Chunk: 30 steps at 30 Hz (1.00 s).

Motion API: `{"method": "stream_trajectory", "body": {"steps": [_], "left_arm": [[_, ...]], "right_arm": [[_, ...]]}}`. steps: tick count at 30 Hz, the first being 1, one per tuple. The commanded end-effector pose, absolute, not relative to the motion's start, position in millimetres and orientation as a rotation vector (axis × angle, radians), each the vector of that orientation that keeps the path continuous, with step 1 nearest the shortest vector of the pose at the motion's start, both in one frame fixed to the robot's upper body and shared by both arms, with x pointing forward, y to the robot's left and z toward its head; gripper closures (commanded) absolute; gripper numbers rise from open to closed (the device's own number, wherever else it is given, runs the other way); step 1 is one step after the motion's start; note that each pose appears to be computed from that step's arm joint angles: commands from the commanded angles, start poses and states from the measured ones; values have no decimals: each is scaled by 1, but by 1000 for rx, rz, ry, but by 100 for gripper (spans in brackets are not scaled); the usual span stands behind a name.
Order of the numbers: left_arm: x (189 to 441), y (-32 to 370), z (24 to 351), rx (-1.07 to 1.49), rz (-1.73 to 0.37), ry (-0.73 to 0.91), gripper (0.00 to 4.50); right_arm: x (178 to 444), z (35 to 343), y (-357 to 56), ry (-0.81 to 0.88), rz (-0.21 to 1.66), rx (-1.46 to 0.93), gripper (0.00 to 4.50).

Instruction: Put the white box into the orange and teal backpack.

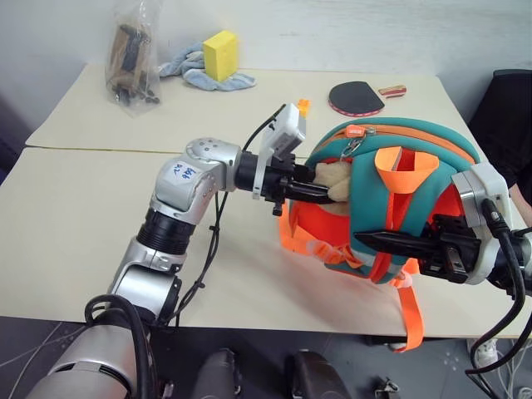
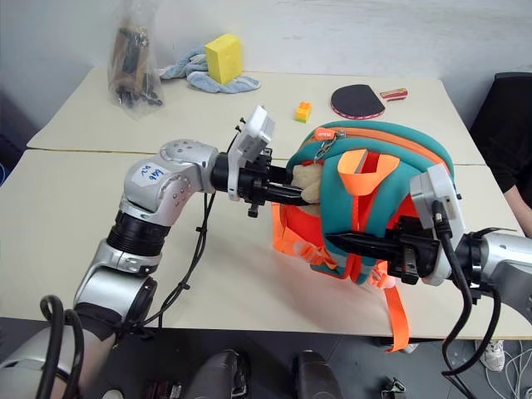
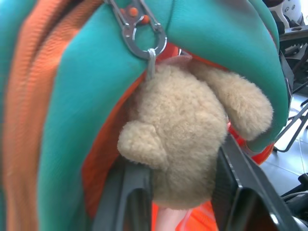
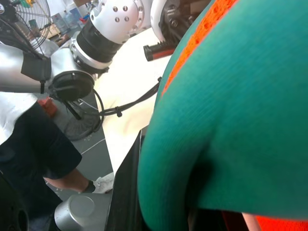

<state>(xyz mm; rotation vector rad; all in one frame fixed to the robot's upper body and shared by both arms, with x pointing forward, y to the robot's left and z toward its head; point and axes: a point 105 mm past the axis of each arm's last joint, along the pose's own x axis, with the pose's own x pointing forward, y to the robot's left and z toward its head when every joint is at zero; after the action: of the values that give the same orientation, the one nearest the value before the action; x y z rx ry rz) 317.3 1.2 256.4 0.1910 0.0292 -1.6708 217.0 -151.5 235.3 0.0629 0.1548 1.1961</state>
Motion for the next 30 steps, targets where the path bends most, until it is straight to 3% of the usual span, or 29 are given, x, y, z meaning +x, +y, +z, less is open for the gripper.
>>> {"method": "stream_trajectory", "body": {"steps": [1,4,7,13,16,23,30], "left_arm": [[329,22,291,228,-1609,-85,363],[346,45,310,233,-1548,-102,367],[355,73,303,334,-1521,-49,367],[366,104,262,409,-1498,112,367],[376,113,218,570,-1452,213,367],[385,84,157,627,-1415,240,367],[365,67,128,546,-1499,281,367]], "right_arm": [[214,242,-154,108,1184,44,450],[214,240,-157,108,1171,54,450],[212,240,-158,97,1160,66,450],[204,244,-160,61,1168,96,450],[203,248,-162,36,1166,108,450],[205,258,-162,-20,1153,129,450],[228,242,-166,-10,971,9,450]]}}
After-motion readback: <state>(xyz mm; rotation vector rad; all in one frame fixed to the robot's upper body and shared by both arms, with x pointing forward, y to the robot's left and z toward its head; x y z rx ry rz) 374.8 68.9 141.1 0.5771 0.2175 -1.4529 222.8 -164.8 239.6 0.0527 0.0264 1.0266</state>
